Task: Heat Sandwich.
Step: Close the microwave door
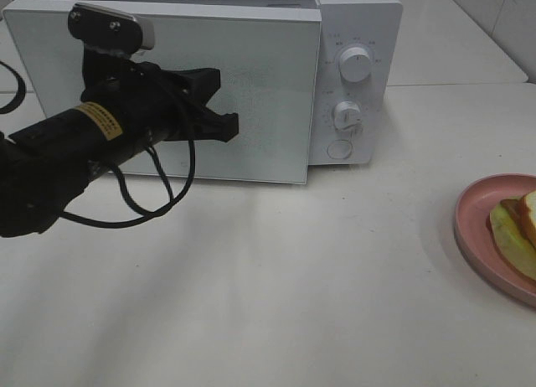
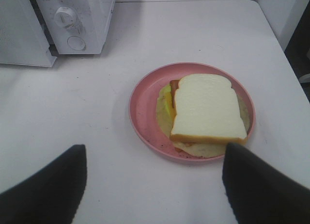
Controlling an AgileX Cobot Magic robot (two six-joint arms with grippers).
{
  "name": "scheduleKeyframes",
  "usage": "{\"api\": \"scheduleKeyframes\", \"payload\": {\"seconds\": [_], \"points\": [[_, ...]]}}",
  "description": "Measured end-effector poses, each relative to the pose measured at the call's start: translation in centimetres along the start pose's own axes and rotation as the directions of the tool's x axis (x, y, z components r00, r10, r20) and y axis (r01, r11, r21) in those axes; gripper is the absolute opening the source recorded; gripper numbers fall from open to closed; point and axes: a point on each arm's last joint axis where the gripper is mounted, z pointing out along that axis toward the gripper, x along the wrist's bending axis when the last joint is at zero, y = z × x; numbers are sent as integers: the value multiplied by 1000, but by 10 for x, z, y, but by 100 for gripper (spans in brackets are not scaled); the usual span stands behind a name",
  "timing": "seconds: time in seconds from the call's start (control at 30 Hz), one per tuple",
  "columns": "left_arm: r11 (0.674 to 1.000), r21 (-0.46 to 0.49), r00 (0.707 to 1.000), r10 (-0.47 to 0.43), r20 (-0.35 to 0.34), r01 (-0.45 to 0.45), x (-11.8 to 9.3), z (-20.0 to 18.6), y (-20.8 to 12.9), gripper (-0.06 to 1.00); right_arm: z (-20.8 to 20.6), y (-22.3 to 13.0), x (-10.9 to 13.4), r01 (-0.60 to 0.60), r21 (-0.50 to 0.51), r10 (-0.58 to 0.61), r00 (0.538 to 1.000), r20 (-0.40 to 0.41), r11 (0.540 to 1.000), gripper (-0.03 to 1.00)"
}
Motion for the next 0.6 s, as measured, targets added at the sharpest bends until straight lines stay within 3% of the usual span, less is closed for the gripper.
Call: {"api": "scheduleKeyframes", "payload": {"seconds": [0.3, 0.6], "points": [[1000, -18, 1000, 17, -20, -17, -18, 29, 7, 0, 0, 0, 0, 0, 0, 0, 1000, 0, 1000, 75], [1000, 11, 1000, -6, -25, 6, -21, 59, 9, 0, 0, 0, 0, 0, 0, 0, 1000, 0, 1000, 75]]}}
